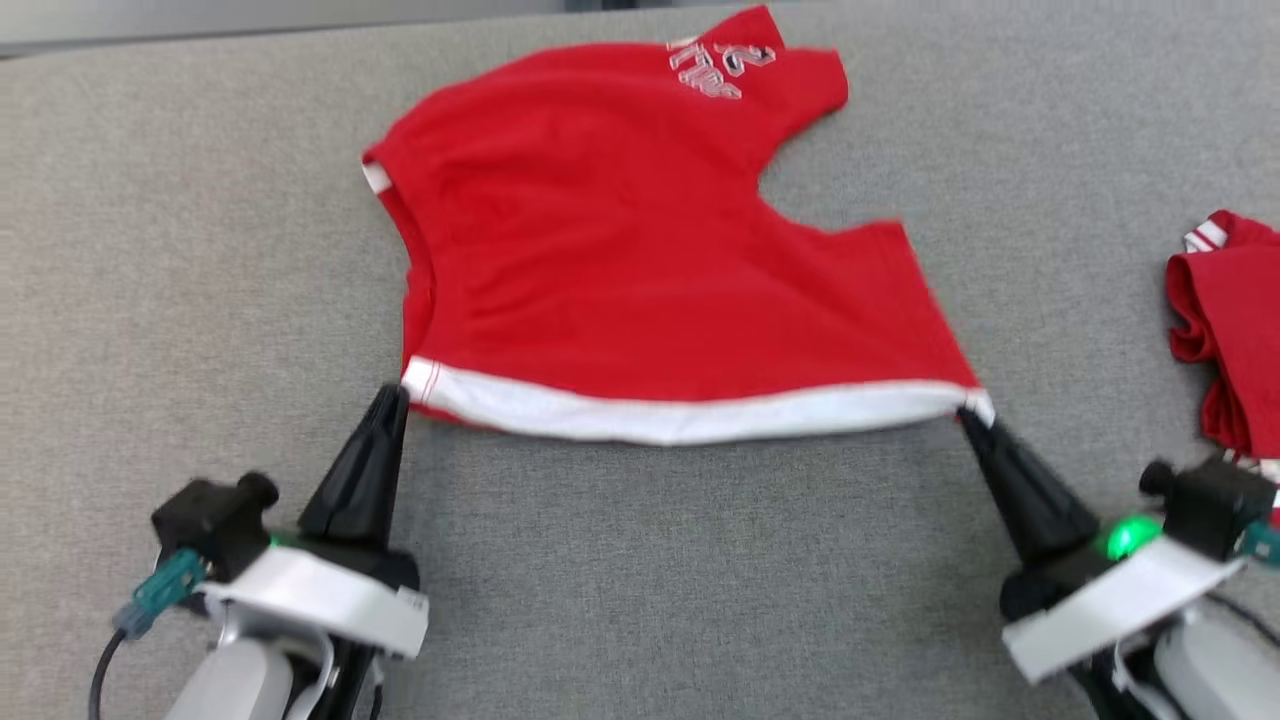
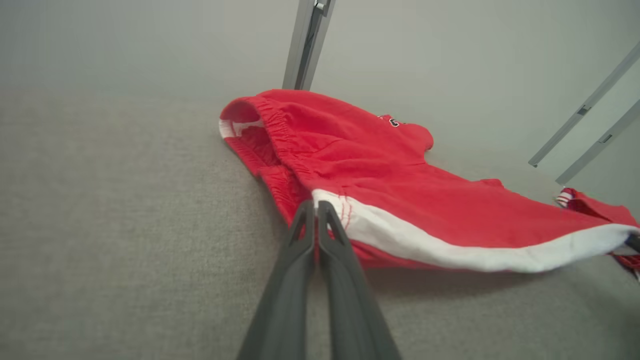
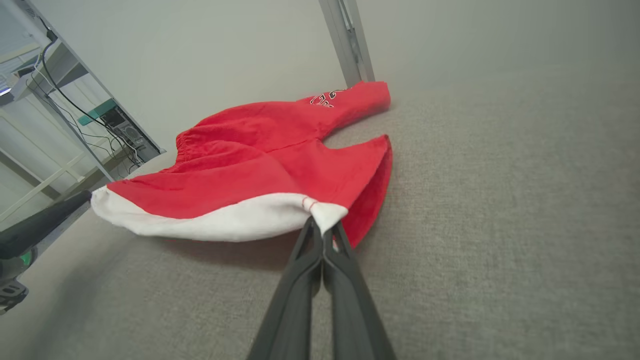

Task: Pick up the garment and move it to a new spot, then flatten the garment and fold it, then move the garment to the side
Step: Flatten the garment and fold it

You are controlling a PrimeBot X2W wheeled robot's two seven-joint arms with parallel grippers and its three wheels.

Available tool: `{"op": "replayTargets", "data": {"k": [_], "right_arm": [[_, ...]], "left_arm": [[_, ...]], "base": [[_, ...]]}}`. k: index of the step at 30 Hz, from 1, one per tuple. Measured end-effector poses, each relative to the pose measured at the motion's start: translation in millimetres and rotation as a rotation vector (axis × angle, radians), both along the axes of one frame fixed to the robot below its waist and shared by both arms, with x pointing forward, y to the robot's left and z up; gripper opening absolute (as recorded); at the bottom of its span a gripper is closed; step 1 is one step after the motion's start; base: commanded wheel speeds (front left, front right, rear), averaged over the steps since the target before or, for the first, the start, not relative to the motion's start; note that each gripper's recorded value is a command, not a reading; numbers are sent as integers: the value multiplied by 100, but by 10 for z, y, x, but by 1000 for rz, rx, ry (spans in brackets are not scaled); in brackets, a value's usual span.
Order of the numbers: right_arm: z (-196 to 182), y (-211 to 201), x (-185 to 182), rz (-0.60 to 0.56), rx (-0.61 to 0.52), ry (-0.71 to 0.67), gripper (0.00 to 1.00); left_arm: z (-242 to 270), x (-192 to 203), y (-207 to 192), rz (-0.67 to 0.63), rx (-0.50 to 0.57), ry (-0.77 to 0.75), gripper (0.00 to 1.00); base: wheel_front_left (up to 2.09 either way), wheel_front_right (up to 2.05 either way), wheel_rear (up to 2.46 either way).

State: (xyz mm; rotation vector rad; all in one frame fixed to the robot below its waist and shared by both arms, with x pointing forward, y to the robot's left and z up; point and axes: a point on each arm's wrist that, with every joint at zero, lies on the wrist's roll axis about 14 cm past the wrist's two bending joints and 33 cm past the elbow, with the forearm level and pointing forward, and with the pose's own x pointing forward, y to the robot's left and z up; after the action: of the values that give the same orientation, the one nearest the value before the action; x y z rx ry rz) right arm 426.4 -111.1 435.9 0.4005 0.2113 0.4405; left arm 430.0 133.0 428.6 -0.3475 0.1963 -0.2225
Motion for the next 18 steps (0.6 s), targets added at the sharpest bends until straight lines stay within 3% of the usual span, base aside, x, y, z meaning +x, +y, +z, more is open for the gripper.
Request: {"op": "replayTargets", "data": {"k": [18], "right_arm": [[-149,-70,-1288,37,22,299,0]], "left_arm": [[-78,-1297,178,-59,-7,378,0]], "base": [[0,0,0]]}}
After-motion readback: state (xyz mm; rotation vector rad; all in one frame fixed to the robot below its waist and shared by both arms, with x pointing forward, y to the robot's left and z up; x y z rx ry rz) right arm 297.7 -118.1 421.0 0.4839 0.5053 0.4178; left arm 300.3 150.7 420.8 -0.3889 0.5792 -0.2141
